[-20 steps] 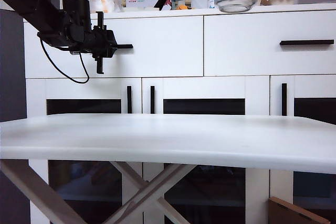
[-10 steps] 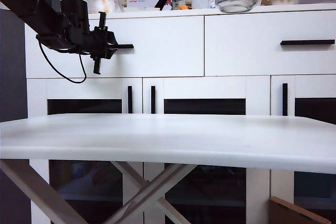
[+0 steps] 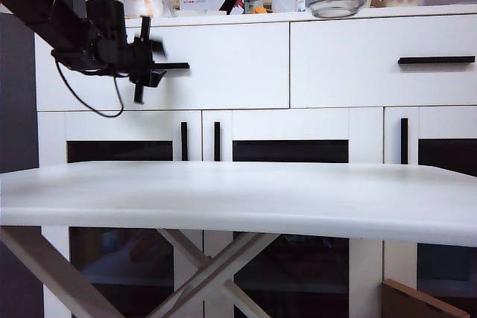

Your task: Pick up a can of beer from the white table, open the left drawer, place the beer inside the drawer, and finally close the drawer.

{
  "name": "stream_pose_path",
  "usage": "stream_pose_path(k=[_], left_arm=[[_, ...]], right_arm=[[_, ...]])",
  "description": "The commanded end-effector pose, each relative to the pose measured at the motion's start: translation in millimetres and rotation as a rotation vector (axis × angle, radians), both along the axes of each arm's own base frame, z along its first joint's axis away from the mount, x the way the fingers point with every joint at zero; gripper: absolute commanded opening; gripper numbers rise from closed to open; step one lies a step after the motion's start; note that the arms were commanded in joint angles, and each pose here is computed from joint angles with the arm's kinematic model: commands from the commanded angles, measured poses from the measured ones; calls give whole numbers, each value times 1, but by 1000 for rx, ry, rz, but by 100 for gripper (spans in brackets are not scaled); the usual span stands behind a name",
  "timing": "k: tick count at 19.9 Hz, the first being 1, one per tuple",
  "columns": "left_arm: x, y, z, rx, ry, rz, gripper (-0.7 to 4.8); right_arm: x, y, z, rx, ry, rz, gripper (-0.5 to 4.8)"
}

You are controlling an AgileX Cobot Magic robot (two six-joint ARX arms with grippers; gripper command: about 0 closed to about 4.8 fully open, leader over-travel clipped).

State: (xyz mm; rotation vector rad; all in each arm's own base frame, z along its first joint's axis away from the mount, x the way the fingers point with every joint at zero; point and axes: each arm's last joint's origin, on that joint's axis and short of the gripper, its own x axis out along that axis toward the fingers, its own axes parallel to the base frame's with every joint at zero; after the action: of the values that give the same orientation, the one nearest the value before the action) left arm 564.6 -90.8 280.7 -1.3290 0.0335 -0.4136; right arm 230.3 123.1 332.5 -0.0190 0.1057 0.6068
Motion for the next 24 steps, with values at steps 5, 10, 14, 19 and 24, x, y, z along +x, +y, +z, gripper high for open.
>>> stream_pose_path(k=[5, 10, 14, 19, 24], left_arm=[[-2, 1, 14, -153, -7, 69, 397], [-2, 2, 11, -148, 23, 71, 380], [-1, 2, 8, -166, 59, 70, 380], [1, 3, 4, -164, 65, 64, 380], [1, 3, 4, -183, 65, 63, 380]], right_arm=[[-2, -1, 13, 38, -77, 1, -5], [-2, -1, 13, 38, -77, 0, -5], [-2, -1, 13, 38, -77, 1, -5], [-2, -1, 13, 37, -77, 1, -5], [-2, 0, 13, 37, -76, 3, -5]])
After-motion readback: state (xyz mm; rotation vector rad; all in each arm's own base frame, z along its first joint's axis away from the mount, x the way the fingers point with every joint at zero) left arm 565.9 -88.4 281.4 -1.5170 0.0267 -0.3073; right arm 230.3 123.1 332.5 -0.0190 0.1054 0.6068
